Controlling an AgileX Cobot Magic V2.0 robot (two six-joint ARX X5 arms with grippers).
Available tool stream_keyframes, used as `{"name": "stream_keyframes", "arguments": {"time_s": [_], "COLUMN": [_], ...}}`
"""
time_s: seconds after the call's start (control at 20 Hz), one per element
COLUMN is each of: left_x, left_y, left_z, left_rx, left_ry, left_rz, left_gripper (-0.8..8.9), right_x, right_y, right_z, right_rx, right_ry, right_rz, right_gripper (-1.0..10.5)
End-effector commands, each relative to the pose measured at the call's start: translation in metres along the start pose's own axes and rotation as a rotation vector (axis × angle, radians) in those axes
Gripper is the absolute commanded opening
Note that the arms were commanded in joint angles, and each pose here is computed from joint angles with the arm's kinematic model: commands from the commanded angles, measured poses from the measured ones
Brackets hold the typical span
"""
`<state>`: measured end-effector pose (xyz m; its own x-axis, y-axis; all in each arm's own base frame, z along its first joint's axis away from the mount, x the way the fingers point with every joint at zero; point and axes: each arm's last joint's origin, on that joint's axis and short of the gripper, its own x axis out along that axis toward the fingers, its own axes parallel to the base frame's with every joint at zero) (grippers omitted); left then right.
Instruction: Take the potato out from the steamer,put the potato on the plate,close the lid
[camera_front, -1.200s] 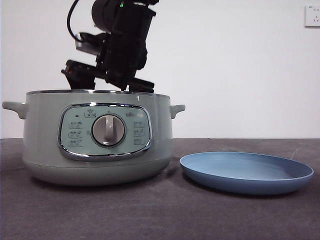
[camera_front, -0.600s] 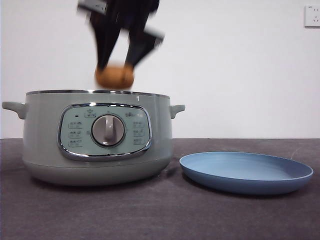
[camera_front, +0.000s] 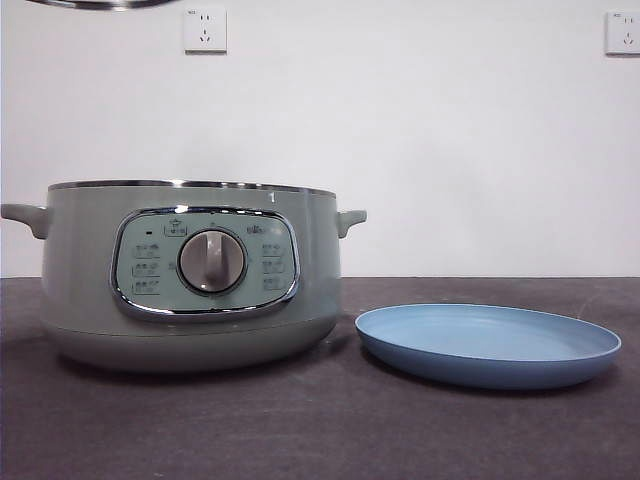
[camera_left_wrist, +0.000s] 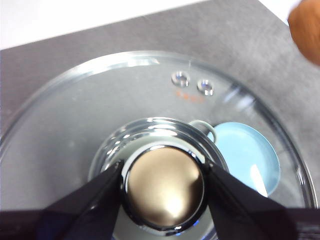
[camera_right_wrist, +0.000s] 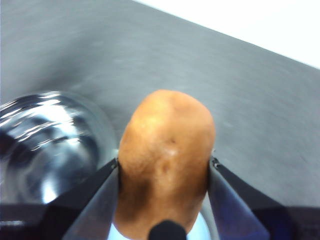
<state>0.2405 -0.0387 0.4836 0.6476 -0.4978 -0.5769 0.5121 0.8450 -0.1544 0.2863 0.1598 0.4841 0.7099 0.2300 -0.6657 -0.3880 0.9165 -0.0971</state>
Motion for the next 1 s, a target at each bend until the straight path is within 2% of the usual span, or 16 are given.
{"name": "stream_keyframes", "arguments": {"time_s": [0.05,0.15,0.25,0.55,0.8,1.0], "left_x": [0.0,0.003,0.003,0.003,0.004,0.004], "left_y": [-0.005,-0.007,-0.008,-0.009,-0.009,-0.008], "left_z": [0.007,0.009,0.01,0.012,0.012,0.012], "left_rx": [0.053,0.062,0.071,0.082,0.082,0.083], "left_ry": [-0.055,-0.058,-0.072,-0.088,-0.089,-0.09], "left_rz": [-0.024,-0.033,-0.034,-0.032,-0.029,-0.029], "left_gripper": [-0.08,-0.08,-0.08,-0.08,-0.08,-0.08], "right_x": [0.025,0.046,0.068,0.132,0.179,0.208], "right_y": [-0.015,-0.021,-0.024,-0.01,0.002,0.007], "right_z": [-0.008,-0.019,-0.033,-0.09,-0.142,-0.181], "right_rx": [0.059,0.082,0.087,0.07,0.056,0.074], "right_ry": [0.105,0.192,0.29,0.581,0.67,0.669], "right_rz": [0.009,0.041,0.032,0.088,0.098,0.115], "right_gripper": [-0.1,-0.1,-0.1,-0.1,-0.1,-0.1]}}
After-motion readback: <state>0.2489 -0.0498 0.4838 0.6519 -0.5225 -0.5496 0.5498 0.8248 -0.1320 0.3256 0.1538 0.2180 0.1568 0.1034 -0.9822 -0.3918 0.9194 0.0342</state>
